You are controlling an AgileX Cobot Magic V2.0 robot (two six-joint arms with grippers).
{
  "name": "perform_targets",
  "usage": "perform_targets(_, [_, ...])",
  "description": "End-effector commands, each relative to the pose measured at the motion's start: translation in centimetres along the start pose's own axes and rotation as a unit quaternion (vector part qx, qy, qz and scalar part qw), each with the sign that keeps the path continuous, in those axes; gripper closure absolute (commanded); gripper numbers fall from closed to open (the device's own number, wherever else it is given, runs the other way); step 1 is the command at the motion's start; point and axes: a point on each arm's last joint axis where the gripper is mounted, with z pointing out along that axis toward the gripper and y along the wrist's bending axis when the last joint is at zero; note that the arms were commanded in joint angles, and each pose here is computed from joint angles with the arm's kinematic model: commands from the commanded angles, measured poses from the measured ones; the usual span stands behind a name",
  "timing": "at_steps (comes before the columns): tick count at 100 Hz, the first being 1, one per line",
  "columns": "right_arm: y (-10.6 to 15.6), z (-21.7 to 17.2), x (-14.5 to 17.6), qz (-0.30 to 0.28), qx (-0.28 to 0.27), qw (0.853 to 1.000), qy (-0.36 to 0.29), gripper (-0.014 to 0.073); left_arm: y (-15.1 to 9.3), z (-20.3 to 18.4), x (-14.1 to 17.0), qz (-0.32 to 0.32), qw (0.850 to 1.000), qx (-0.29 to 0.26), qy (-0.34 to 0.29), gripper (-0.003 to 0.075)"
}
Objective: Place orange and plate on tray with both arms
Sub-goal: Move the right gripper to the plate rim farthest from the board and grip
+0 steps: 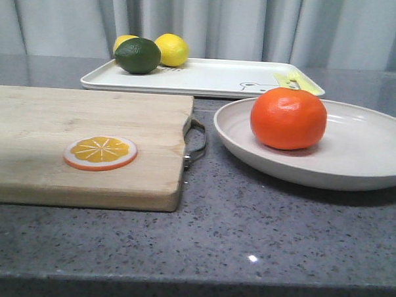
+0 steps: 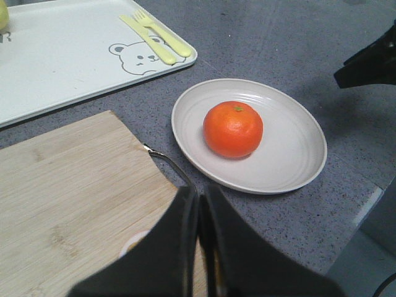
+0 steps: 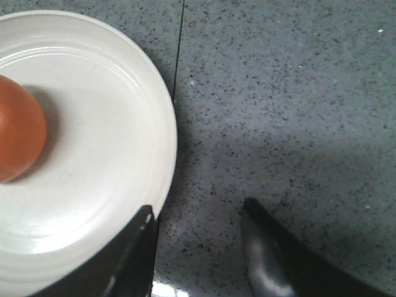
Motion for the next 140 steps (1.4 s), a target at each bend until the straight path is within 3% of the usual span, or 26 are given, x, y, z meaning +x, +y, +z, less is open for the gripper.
perform_targets(1, [0.4,-0.1,-1.8,0.008,-0.012,1.0,-0.013,0.0192,-0.2,-1.0,-1.3,-0.003,0.998,0.003,-0.059,0.074])
perform_targets(25, [0.7,3.4,-3.2,0.02,-0.013,0.998,0.057,0.0192,-0.1,-1.0,-1.2,-0.003,0.998,0.003,-0.057,0.074])
perform_targets(52, [0.8,6.1,-4.1,0.026,-0.013,0.997,0.075,0.0216,-0.1,-1.0,-1.2,-0.003,0.998,0.003,-0.057,0.0741])
perform_targets(140, [0.9,8.1,-4.1,0.045,-0.022,0.995,0.089,0.0641,-0.1,-1.0,-1.2,-0.003,0.998,0.003,-0.057,0.0741])
